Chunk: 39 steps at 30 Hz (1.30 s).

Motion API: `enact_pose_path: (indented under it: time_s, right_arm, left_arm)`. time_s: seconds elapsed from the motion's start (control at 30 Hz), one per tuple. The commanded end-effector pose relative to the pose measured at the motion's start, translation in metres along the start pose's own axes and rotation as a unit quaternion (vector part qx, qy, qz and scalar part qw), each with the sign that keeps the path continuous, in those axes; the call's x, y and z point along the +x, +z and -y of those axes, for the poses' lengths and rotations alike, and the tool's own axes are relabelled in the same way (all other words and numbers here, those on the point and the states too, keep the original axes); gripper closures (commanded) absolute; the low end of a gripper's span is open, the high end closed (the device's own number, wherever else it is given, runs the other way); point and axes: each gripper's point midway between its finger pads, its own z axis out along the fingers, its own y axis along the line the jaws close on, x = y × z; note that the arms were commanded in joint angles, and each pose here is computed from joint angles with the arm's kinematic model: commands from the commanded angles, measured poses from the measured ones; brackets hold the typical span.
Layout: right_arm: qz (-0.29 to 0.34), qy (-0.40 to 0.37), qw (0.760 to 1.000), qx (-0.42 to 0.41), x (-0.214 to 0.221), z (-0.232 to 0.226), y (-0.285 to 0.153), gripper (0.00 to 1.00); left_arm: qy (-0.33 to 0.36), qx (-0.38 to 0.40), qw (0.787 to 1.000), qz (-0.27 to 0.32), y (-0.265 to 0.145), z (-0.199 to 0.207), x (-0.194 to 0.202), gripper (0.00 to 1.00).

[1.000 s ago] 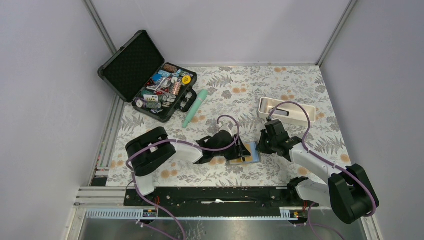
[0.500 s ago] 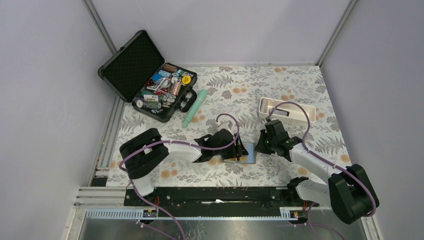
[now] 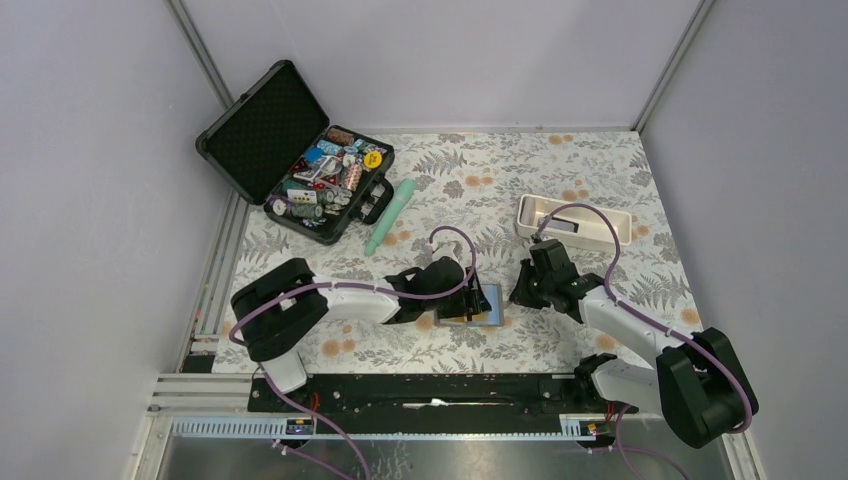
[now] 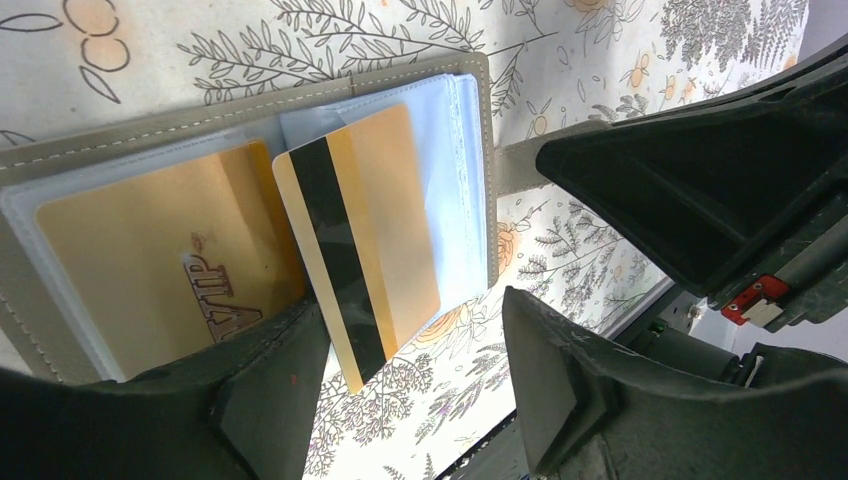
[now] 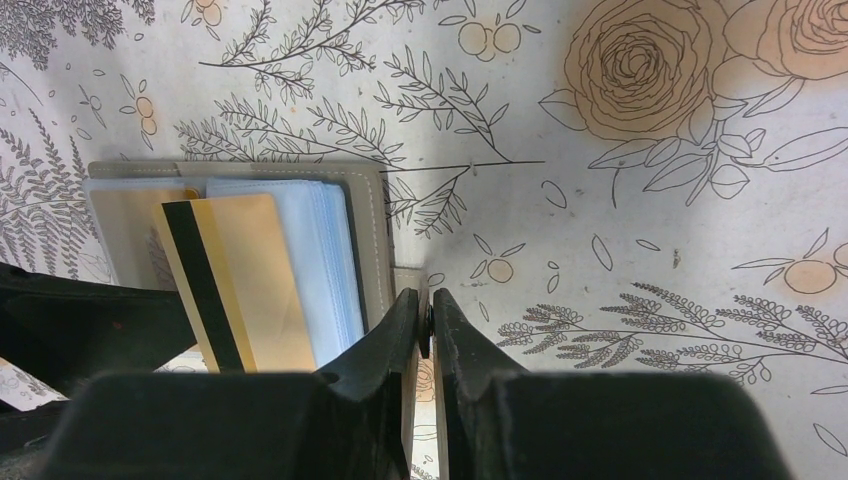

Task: Put the credit cards into the card holder
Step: Insert the credit card into the card holder.

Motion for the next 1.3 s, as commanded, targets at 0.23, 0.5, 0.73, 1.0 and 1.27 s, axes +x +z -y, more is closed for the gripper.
enact_pose_path:
  time_s: [0.23,0.5,0.73,1.0,1.27]
  right_arm:
    - [-0.001,-0.001,1.000,0.005,0.001,0.001,0.000,1.00]
    - [-0.005,-0.002,1.000,0.007,0.003,0.003,0.002,1.00]
    - [-0.007,-0.001,1.000,-0.022,0.005,-0.007,0.002,1.00]
    - [-0.011,0.000,1.000,-0.026,0.007,-0.007,0.003,1.00]
    - [-0.009,0.000,1.000,-0.022,0.007,-0.005,0.003,1.00]
  left_arm:
    - [0.017,-0.017,0.999,0.022,-0.010,0.001,-0.012,0.34]
    - [0.023,-0.015,1.000,0.013,-0.005,0.004,-0.011,0.35]
    - [0.036,-0.029,0.999,0.001,-0.002,0.004,-0.010,0.34]
    - [0.045,-0.037,0.998,-0.022,0.005,0.009,-0.001,0.30]
    - [0.066,-0.074,0.995,-0.006,-0.006,0.000,-0.010,0.24]
